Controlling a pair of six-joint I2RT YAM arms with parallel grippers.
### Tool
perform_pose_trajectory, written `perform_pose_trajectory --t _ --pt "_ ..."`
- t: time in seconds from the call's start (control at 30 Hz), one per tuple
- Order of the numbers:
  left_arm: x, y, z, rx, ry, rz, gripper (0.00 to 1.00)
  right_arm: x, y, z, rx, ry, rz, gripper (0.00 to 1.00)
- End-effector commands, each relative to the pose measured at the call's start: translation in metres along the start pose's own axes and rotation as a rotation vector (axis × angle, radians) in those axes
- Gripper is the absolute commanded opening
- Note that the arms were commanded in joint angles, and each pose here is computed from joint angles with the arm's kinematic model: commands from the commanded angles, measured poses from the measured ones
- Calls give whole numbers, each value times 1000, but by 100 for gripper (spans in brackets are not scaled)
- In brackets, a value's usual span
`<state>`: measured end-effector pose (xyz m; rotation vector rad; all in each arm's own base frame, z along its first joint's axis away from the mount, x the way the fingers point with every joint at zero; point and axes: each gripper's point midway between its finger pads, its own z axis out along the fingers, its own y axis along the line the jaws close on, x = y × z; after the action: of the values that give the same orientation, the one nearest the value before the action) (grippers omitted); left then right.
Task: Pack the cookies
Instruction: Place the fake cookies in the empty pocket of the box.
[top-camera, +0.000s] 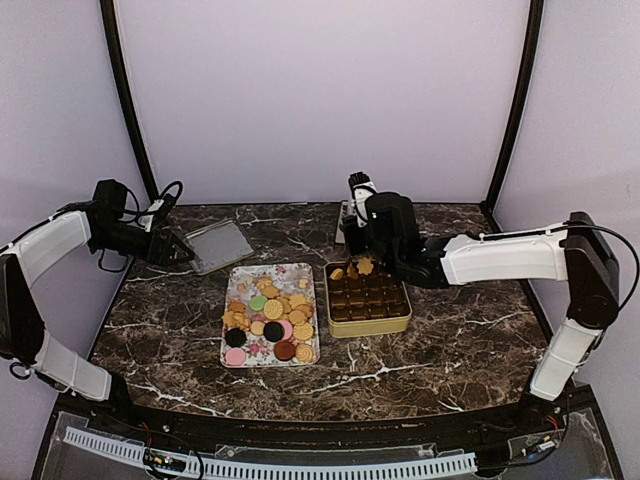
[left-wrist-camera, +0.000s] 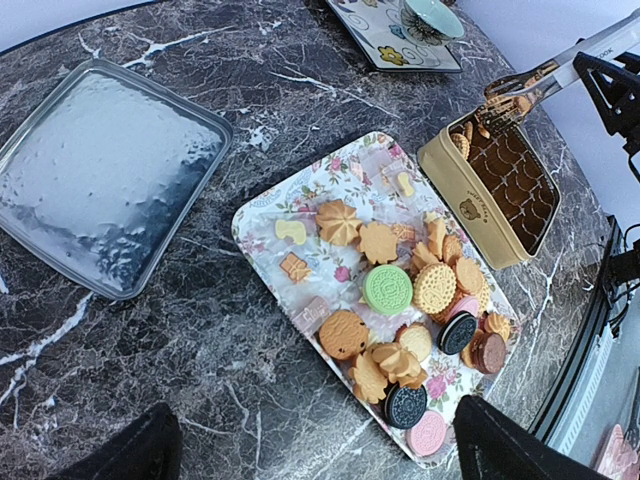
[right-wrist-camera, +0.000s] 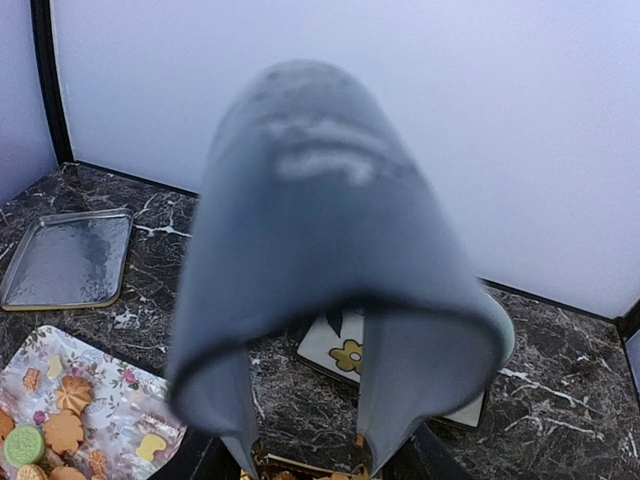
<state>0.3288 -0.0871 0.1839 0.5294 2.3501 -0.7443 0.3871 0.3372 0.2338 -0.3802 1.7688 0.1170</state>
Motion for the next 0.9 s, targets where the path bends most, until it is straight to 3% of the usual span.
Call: perform_pose_trajectory --t 0.0,0.5,0.87 --pt "1 -1 -3 5 -10 0 97 -27 -1 -1 34 -70 22 47" --pt "2 -1 -2 9 -6 -5 97 -5 -23 -11 111 -31 -22 45" --pt "3 -3 -2 14 -7 -5 97 -15 -42 -25 147 -54 -8 43"
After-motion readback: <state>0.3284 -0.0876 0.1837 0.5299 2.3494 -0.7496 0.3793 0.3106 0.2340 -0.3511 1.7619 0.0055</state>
